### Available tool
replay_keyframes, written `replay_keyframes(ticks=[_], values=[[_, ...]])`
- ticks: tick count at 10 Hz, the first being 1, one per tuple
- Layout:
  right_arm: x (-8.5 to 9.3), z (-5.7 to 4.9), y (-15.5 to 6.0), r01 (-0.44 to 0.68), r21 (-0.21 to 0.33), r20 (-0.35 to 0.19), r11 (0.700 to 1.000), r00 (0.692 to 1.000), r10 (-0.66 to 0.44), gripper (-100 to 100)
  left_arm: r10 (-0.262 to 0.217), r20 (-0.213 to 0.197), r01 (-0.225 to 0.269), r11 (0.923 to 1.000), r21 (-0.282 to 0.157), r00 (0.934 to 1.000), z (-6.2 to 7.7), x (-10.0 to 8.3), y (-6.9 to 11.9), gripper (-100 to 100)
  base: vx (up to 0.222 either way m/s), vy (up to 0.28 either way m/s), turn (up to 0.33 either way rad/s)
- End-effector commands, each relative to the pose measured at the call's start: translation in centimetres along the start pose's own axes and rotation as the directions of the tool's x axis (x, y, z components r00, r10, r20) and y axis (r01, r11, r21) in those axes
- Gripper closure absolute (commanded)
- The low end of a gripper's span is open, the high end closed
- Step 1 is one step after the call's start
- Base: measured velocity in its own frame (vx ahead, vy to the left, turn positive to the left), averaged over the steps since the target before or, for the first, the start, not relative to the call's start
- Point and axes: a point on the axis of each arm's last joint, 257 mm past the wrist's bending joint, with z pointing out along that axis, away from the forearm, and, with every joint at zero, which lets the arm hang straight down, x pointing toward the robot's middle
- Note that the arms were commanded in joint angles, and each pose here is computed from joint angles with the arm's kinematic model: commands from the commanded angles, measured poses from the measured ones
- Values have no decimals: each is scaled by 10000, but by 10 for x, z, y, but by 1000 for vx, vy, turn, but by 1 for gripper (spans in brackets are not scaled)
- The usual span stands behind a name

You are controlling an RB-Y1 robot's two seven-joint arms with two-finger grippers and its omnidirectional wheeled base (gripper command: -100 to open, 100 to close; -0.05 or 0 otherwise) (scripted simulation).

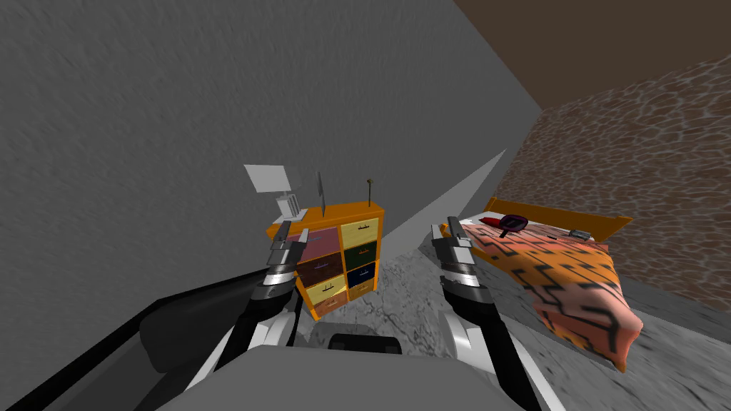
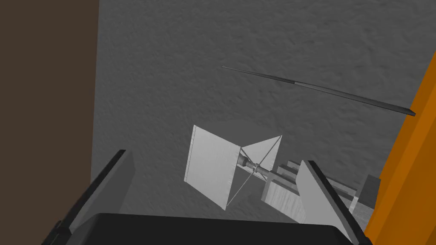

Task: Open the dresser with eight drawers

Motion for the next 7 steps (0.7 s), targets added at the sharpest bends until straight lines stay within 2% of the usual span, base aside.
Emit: replay_keyframes(ticks=[1, 7], values=[[0, 0, 0, 0, 0, 0, 10000, 10000, 0, 0, 0, 0, 0, 10000, 0, 10000, 0, 0, 0, 0, 0, 0, 0], [0, 0, 0, 0, -4, 0, 10000, 10000, 0, 0, 0, 0, 0, 10000, 4, 10000, 0, 0, 0, 0, 0, 0, 0]])
